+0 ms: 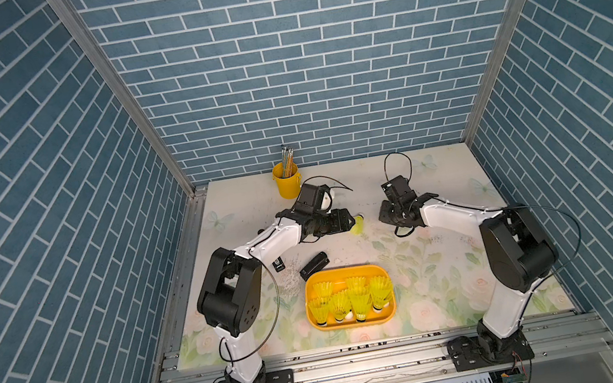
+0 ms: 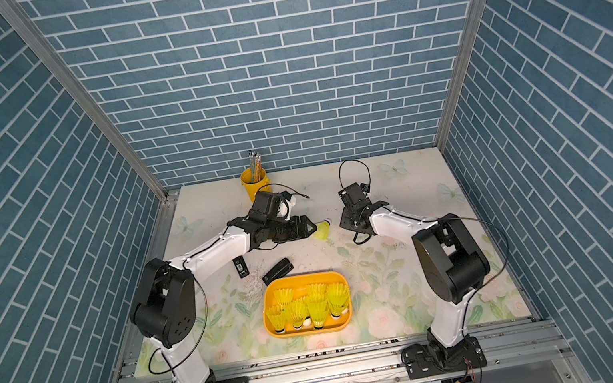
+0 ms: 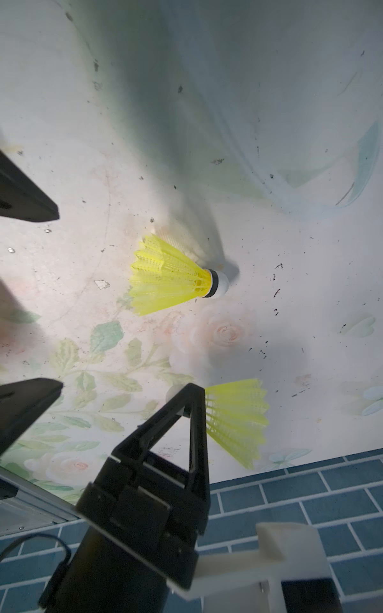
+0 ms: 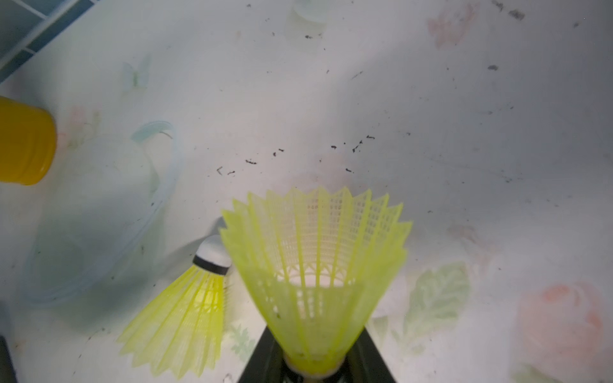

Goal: Put the shuttlecocks into the storage box
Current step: Pick up the shuttlecock at the center of the board, then place the shuttlecock in the storage box.

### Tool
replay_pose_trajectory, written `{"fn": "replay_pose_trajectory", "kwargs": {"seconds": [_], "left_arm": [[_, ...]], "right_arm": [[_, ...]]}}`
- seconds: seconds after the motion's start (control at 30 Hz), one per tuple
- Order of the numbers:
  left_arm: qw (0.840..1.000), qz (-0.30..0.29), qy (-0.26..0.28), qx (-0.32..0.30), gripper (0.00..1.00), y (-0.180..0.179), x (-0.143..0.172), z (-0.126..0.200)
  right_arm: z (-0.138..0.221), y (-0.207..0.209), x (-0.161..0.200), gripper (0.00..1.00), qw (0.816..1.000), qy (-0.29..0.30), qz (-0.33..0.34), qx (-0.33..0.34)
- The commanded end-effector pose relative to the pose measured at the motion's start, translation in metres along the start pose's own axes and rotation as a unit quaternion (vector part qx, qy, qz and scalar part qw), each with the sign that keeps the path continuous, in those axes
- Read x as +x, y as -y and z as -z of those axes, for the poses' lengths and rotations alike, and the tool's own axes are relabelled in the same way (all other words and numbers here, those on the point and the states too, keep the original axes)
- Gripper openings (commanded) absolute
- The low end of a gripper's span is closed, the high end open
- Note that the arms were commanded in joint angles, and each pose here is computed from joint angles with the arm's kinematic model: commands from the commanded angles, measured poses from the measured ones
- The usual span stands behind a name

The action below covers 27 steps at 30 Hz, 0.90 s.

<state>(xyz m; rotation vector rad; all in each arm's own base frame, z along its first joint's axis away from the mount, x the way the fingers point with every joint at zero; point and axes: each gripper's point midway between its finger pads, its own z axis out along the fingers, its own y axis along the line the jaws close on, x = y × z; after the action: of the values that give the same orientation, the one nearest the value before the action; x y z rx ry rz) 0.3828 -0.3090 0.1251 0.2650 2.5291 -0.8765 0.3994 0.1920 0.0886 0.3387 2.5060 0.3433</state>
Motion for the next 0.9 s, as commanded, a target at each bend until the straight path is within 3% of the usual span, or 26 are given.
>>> {"fn": "replay_pose_trajectory", "kwargs": {"seconds": [0.0, 0.47, 0.67, 0.87], "left_arm": [[1.000, -0.011, 0.014, -0.011, 0.80, 0.010, 0.005, 0.022], [0.996, 0.022, 0.052, -0.066, 0.78, -0.001, 0.066, 0.116], [0.995, 0.041, 0.047, -0.077, 0.78, -0.011, 0.100, 0.141], [0.994, 0.067, 0.045, -0.080, 0.78, -0.022, 0.131, 0.162]], "right_arm": [[0.028, -0.014, 0.016, 0.13, 0.998, -0.003, 0.051, -0.029], [0.144, -0.100, 0.116, 0.13, 0.964, -0.038, 0.154, -0.215], [0.168, -0.134, 0.167, 0.13, 0.946, -0.078, 0.173, -0.263], [0.171, -0.149, 0.223, 0.12, 0.931, -0.136, 0.198, -0.276]]}}
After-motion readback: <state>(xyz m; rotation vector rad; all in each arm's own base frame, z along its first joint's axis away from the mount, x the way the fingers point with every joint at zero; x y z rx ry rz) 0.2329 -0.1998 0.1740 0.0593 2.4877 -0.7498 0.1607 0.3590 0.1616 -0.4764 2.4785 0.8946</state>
